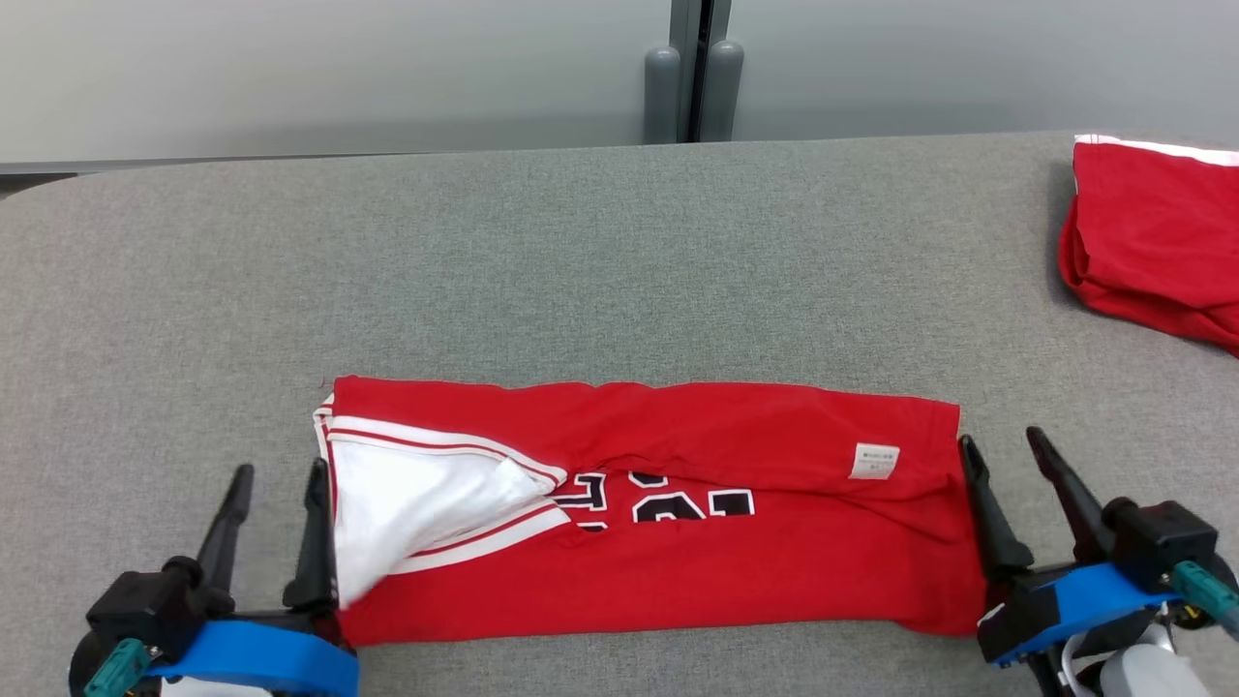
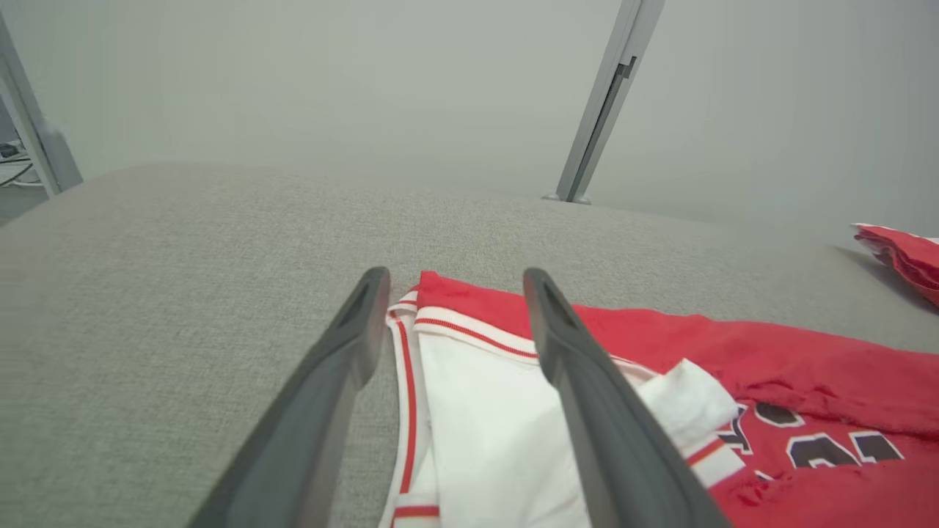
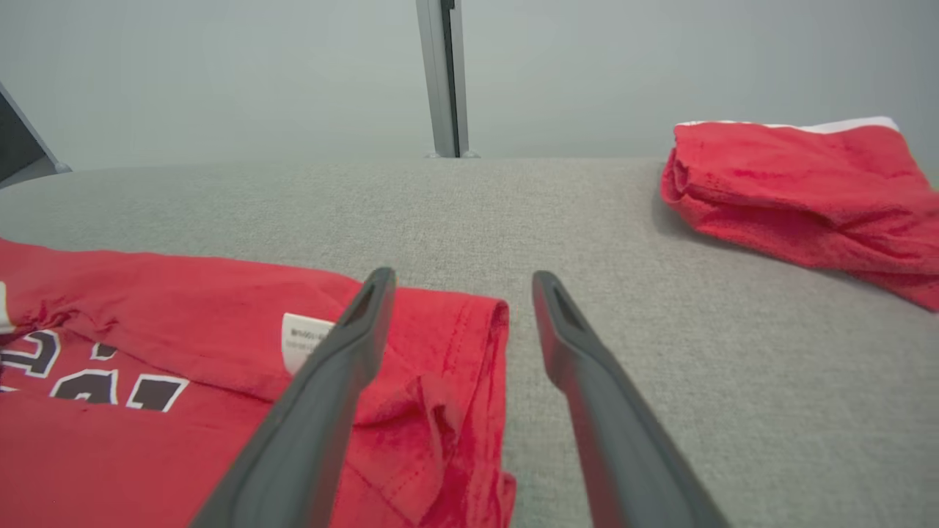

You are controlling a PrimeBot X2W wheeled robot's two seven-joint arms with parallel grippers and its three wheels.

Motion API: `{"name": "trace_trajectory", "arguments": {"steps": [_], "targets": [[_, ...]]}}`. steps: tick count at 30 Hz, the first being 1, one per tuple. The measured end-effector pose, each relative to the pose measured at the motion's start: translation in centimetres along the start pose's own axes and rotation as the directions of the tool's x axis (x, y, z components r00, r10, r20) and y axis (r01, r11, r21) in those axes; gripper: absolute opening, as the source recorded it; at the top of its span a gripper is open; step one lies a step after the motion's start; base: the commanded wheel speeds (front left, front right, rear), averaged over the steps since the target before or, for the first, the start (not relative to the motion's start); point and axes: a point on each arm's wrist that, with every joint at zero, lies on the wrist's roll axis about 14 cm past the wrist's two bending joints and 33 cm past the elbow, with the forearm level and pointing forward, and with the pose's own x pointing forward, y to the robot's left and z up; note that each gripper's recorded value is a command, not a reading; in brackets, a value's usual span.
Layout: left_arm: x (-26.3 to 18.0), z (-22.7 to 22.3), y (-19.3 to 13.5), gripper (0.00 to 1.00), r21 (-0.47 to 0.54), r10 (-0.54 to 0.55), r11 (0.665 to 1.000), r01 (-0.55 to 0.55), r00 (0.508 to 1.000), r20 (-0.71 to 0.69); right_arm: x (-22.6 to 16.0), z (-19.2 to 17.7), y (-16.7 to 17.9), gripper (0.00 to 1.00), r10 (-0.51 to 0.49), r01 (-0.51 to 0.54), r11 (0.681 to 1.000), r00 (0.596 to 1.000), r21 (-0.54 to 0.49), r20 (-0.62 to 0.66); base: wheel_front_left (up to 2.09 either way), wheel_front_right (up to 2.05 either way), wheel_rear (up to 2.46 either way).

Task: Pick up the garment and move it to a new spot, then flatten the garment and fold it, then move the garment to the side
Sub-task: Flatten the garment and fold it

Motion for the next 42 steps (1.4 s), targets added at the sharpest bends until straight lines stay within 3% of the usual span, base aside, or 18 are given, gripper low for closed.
{"name": "trace_trajectory", "arguments": {"steps": [5, 11, 20, 25, 26, 27, 28, 34, 42], "targets": [[0.6, 3.0, 1.4, 1.0, 0.028, 0.076, 0.996, -0.08, 0.99, 0.119, 0.2, 1.3, -0.6, 1.0, -0.014, 0.014, 1.0, 0.999, -0.006, 0.04, 0.0, 0.0, 0.0], [0.2, 4.4, 2.9, 1.0, 0.061, 0.147, 0.985, -0.162, 0.971, 0.19, 1.0, -1.2, -1.2, 1.0, -0.033, 0.032, 0.999, 0.997, -0.013, -0.073, 0.0, 0.0, 0.0], [-0.3, 2.0, 4.3, 1.0, 0.129, 0.189, 0.97, -0.206, 0.973, 0.129, 0.3, -6.8, -0.4, 1.0, -0.035, 0.042, 0.999, 0.961, 0.017, -0.275, 0.0, 0.0, 0.0], [-0.5, 1.2, 4.6, 1.0, 0.169, 0.198, 0.962, -0.213, 0.975, 0.105, 0.5, -7.7, 0.4, 1.0, -0.02, 0.032, 0.999, 0.951, 0.032, -0.307, 0.0, 0.0, 0.0], [-0.5, 1.2, 4.7, 1.0, 0.168, 0.203, 0.961, -0.218, 0.974, 0.104, 0.6, -7.9, 0.5, 0.73, -0.017, 0.031, 0.999, 0.949, 0.037, -0.313, 0.0, 0.0, 0.0], [-0.6, 1.1, 4.9, 1.0, 0.168, 0.208, 0.96, -0.224, 0.973, 0.104, 0.6, -8.0, 0.6, 0.25, -0.012, 0.025, 0.999, 0.947, 0.036, -0.32, 0.0, 0.0, 0.0], [-0.6, 1.1, 5.0, 1.0, 0.172, 0.212, 0.959, -0.227, 0.972, 0.103, 0.7, -8.0, 0.8, 0.0, -0.008, 0.023, 0.999, 0.948, 0.043, -0.319, 0.0, 0.0, 0.0], [-0.8, 1.1, 5.2, 1.0, 0.19, 0.215, 0.954, -0.231, 0.971, 0.1, 1.0, -7.0, 0.5, 0.0, -0.022, 0.047, 0.995, 0.962, 0.084, -0.273, 0.0, 0.0, 0.0], [-1.2, 1.6, 4.8, 1.0, 0.202, 0.203, 0.954, -0.223, 0.972, 0.115, -0.6, -3.7, -8.8, 0.0, -0.227, 0.233, 0.973, 0.953, 0.007, -0.2, 0.0, 0.0, 0.0]]}}
